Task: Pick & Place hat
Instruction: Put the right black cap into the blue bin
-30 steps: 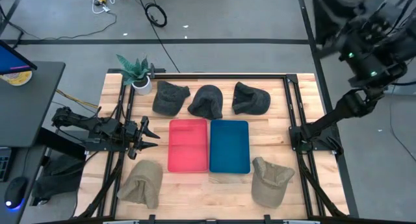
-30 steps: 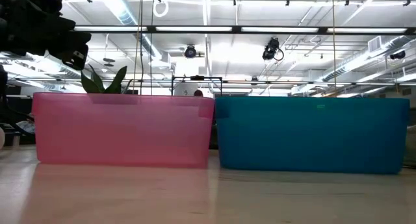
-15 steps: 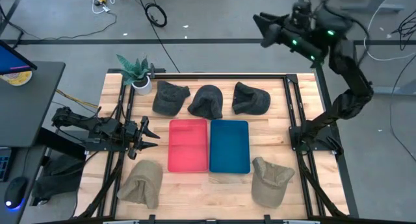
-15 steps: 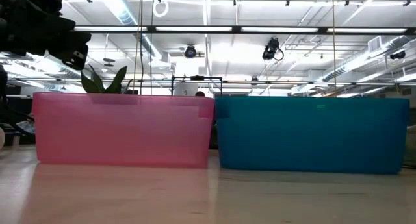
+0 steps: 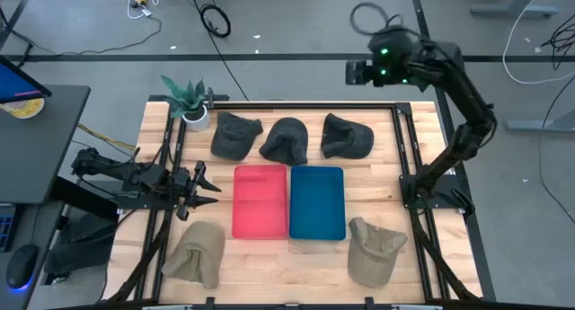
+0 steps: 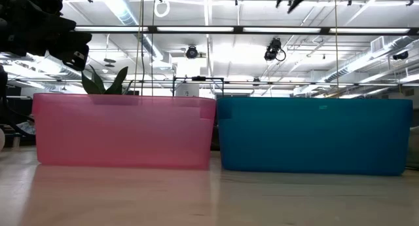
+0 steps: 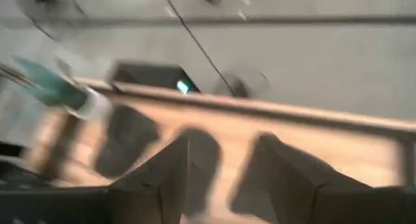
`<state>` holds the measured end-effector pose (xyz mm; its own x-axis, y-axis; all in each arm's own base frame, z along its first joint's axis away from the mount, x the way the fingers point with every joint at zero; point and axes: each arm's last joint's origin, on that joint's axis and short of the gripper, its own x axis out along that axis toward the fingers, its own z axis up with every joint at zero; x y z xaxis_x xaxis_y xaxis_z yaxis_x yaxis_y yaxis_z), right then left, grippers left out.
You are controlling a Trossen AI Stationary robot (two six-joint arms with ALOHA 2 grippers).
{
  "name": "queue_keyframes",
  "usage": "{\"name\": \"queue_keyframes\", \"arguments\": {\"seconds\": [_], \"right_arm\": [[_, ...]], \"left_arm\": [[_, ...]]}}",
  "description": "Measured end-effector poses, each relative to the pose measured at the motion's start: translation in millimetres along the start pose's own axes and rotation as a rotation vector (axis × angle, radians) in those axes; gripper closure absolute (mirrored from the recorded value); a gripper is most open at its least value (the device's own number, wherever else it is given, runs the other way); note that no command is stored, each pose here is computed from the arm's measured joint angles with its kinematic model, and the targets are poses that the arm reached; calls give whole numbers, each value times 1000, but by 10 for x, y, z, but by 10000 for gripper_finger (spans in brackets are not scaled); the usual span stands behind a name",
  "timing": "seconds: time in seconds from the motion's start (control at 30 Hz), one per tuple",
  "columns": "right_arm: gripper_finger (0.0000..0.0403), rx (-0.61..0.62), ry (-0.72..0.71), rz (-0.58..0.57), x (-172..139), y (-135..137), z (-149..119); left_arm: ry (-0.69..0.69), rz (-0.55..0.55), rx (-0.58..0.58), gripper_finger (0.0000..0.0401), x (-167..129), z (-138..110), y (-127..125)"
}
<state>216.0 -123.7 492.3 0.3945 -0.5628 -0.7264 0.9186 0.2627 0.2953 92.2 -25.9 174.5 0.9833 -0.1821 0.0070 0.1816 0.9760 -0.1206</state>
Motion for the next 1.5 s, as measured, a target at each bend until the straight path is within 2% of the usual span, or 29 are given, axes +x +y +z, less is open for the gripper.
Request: {"name": "queue_keyframes", "arguments": {"seconds": [0.1, 0.23, 0.43, 0.73, 1.0, 1.33, 1.5], "right_arm": [[214, -47, 54, -55, 184, 59, -25], [214, -138, 132, -43, 394, 144, -66], [214, -125, 295, -88, 816, 139, -207], [214, -164, 450, -250, 1461, -48, -554], [214, -106, 542, -292, 2042, -330, -880], [214, -28, 542, -353, 2405, -663, -1076], [214, 20, 525, -341, 2569, -808, -1167]], "left_arm": [[0, 0, 0, 252, 0, 0, 0], [0, 0, 0, 252, 0, 0, 0], [0, 0, 0, 252, 0, 0, 0], [0, 0, 0, 252, 0, 0, 0], [0, 0, 0, 252, 0, 0, 0], [0, 0, 0, 252, 0, 0, 0], [0, 0, 0, 252, 0, 1, 0]]}}
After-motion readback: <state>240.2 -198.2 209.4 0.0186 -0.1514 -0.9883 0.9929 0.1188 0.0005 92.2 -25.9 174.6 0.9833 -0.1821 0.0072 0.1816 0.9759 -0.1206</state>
